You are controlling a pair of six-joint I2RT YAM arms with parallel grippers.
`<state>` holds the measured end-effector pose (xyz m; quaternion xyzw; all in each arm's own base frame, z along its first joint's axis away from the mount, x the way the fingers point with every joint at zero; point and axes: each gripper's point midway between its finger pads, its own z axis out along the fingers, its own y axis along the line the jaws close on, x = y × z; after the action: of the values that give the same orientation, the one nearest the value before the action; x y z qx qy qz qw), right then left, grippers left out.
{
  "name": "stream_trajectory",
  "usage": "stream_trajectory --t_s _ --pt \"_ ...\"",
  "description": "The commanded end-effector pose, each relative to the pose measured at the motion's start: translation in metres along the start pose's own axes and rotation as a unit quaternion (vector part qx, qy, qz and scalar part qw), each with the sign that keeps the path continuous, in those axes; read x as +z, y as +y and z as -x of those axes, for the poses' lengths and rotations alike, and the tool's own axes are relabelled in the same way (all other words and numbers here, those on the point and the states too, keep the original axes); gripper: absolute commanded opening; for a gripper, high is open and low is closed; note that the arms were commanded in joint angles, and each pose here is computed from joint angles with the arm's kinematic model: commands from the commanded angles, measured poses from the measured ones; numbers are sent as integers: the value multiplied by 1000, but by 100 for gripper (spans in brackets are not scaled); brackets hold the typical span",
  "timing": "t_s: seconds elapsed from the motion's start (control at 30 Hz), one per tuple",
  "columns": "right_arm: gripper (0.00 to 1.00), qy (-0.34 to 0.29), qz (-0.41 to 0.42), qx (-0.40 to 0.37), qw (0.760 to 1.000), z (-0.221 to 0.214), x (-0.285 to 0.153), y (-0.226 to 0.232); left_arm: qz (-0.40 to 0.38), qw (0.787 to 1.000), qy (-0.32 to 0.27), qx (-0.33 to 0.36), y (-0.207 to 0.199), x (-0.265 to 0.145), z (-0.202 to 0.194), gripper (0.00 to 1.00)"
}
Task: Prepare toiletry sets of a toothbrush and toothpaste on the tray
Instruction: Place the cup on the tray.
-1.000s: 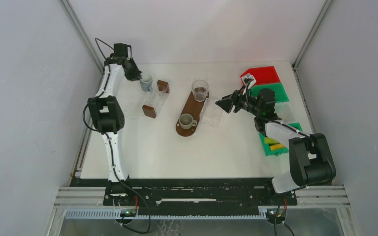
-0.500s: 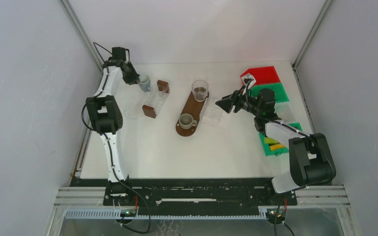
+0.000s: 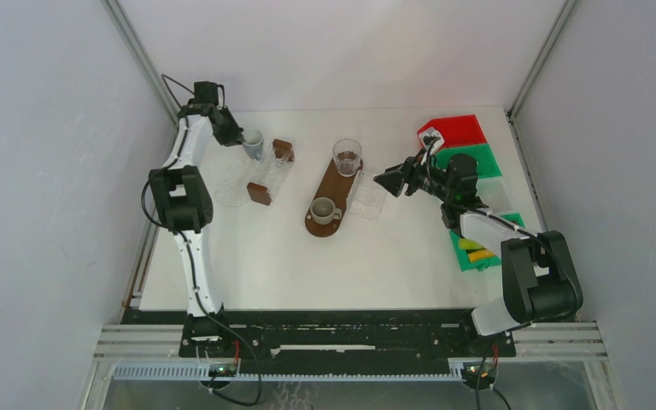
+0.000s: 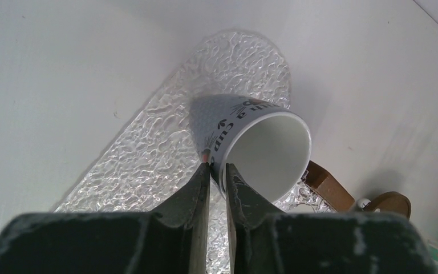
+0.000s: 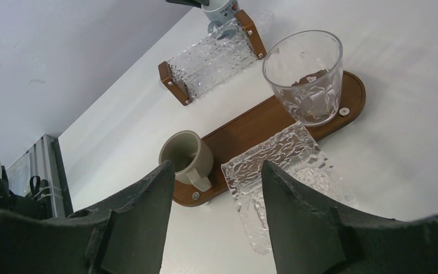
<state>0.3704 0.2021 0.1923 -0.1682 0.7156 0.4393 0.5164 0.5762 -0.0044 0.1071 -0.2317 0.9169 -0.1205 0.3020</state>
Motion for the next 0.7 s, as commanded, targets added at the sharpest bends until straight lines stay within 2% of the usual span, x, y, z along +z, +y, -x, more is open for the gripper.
stream_trajectory --t_s 0.0,0.27,0.33,0.43,0.57,0.67 --pt "65 -20 10 -17 1000 14 0 3 -34 999 -32 -7 -20 -30 20 22" --pt "65 -20 16 -21 999 15 0 8 -21 996 -88 -9 -16 -66 48 38" --pt "66 -21 20 -26 999 17 0 11 -20 994 -105 -4 -19 -82 55 40" --pt "65 -21 29 -36 999 21 1 20 -41 988 -147 8 -31 -128 67 44" --pt "66 -18 35 -64 997 32 3 44 -122 964 -233 35 -68 -201 59 48" --pt "66 -14 27 -91 995 43 -2 62 -189 931 -299 87 -107 -256 29 58"
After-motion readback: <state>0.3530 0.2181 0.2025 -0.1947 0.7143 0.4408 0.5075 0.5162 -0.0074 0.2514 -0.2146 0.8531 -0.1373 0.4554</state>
